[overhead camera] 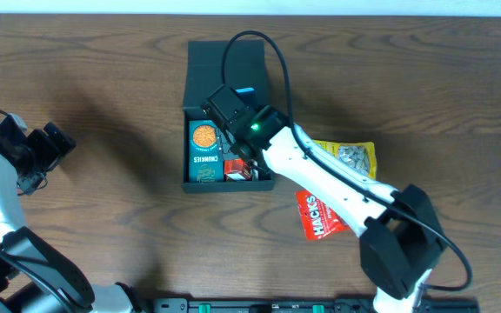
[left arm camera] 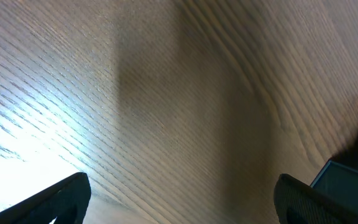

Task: Pack container
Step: 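Carry the Hello Panda box into the black box's left side, then lower the Hello Panda box upright, release it and press it down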

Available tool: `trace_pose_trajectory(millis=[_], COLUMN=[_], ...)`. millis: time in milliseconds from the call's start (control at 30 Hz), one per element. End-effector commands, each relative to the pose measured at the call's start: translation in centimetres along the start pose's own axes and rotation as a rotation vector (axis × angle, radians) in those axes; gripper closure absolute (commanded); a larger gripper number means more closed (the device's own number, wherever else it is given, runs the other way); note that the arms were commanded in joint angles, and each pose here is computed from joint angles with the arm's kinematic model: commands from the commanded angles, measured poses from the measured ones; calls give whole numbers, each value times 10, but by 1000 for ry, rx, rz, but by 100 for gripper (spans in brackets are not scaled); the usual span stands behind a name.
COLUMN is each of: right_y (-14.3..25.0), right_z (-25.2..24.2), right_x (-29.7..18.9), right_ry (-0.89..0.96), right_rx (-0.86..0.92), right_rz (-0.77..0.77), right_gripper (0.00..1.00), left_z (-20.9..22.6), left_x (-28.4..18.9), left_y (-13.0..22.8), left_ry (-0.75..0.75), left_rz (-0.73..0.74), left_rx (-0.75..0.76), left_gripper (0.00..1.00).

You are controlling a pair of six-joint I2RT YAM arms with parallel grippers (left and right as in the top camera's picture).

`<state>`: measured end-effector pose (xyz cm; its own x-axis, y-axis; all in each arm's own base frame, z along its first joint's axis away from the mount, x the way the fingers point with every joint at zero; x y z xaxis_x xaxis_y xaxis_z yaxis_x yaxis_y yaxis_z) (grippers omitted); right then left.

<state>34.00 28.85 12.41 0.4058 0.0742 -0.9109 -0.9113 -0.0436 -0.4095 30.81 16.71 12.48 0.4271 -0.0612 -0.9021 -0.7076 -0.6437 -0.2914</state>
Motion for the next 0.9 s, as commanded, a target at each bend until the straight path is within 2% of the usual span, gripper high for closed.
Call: trace_pose_trajectory(millis=[0, 500, 700, 867], right_y=[4, 21, 21, 19], right_z=[4, 11, 11, 12], right_x=[12, 36, 37, 35], right_ry=[27, 60, 61, 56], right_rx=[34, 9, 9, 10], right_rz=[9, 52, 52, 46], right_gripper=[23, 23, 45, 53], left_z=[-5, -5, -5, -5], left_x=[-9, -9, -9, -9], left_y=[-7, -8, -8, -8], left_ry=[11, 11, 11, 11], left_rz=[-30, -33, -33, -33], left_rx=[2, 3, 3, 3], left_gripper=[5, 5, 5, 5])
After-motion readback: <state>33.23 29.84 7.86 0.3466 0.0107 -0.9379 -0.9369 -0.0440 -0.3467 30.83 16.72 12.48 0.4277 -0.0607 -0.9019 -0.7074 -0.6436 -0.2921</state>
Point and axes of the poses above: each gripper's point midway between its finger pads, its own x axis out along the fingers, its own z axis along the line the jaws close on, y = z × x, the point moved 2 cm from there along -x, back along the fingers, and after that the axes turned 5 degrees about x, right-handed, at the moved point
